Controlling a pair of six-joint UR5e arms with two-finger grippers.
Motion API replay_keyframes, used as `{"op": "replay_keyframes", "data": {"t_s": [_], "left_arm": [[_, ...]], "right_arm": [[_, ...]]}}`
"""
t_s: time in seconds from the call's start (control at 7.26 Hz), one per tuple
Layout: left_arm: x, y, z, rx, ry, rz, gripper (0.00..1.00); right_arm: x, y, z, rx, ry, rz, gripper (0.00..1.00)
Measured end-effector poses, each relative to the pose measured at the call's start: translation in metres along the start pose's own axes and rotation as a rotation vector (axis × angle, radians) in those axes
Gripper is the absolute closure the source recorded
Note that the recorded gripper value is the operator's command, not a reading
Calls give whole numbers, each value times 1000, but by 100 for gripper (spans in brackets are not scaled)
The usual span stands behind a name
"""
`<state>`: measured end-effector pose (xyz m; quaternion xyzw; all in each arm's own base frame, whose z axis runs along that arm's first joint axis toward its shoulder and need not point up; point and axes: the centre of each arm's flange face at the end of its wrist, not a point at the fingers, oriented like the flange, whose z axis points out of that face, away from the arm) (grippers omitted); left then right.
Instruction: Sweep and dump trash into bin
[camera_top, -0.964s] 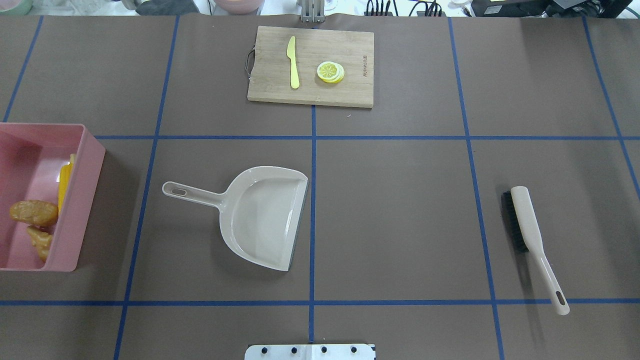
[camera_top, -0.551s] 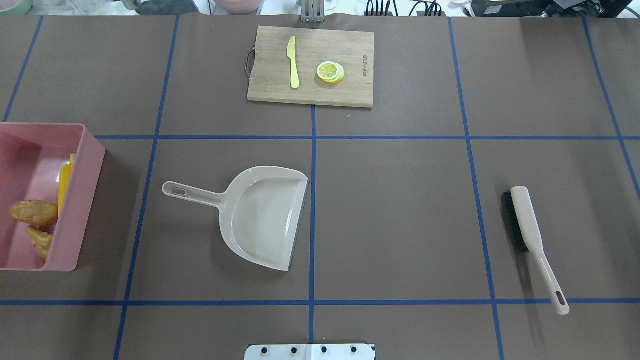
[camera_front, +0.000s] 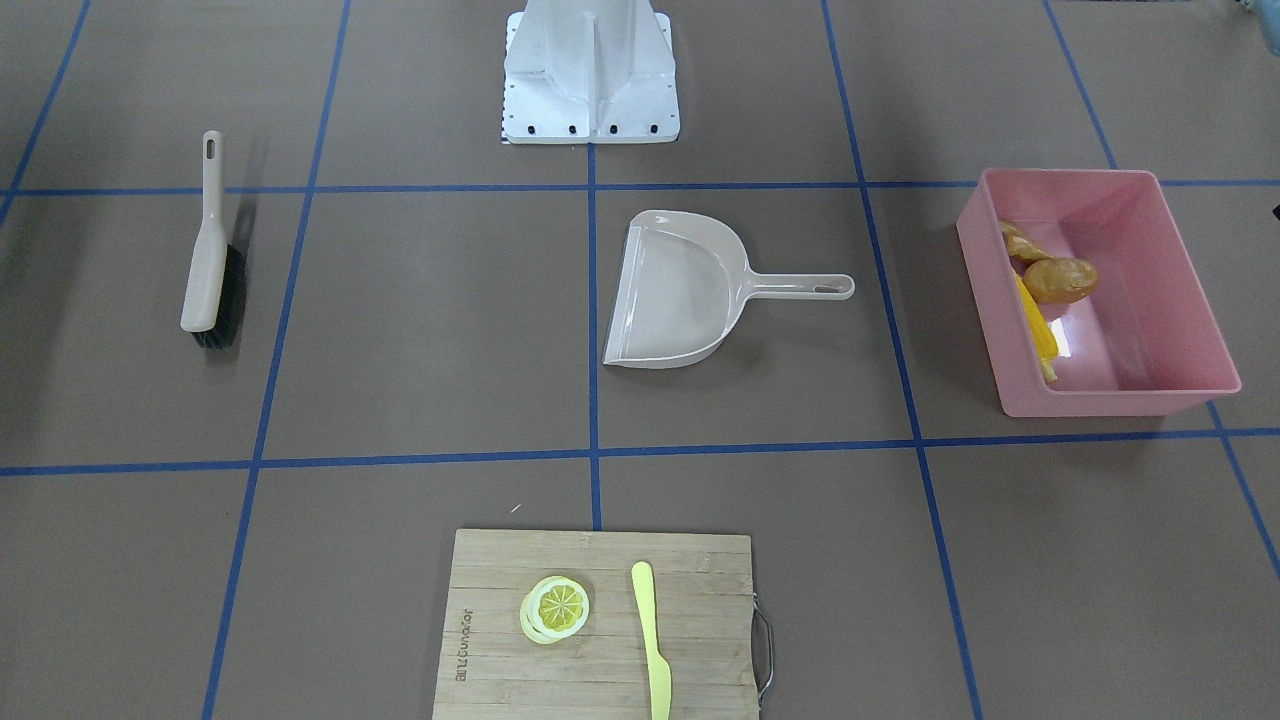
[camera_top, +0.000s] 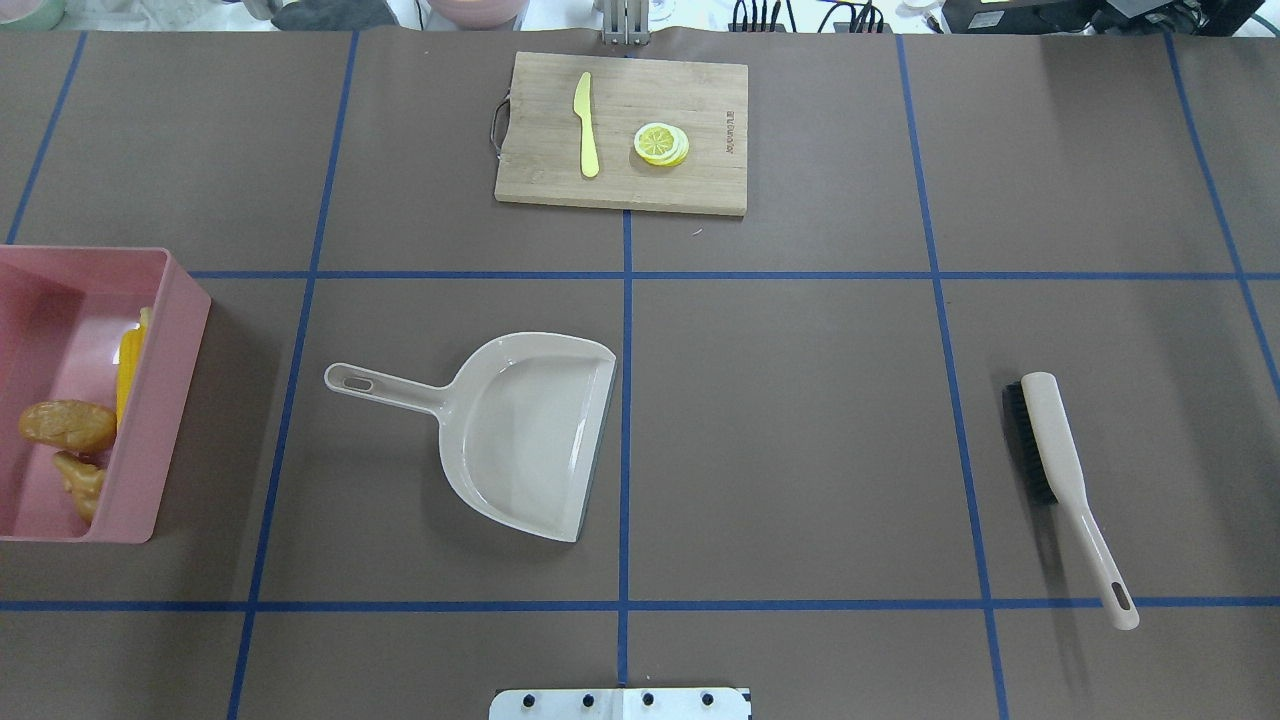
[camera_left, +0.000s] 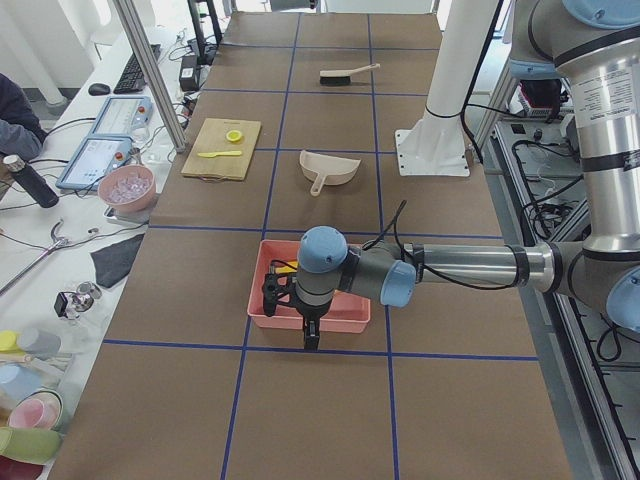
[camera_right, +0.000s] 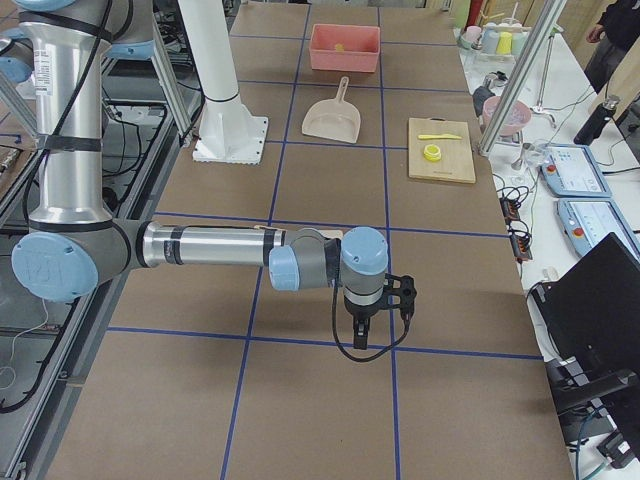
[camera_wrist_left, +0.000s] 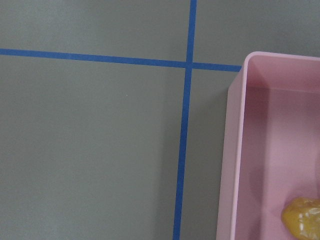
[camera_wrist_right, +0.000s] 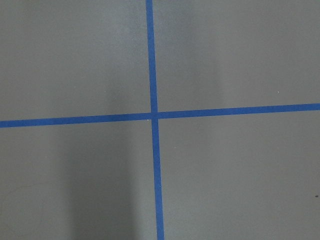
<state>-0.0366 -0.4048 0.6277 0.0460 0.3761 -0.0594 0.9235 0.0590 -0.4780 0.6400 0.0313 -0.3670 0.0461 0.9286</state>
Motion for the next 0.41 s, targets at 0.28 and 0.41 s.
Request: {"op": "replay_keyframes", "data": {"t_s": [0.28, 0.41], "left_arm": [[3, -4, -3, 2, 0, -1, 2], [5, -8, -4, -6, -2, -9, 2]], "right_arm": [[0, 0, 0, 0, -1, 1, 0], [0, 0, 0, 0, 0, 1, 0]]}}
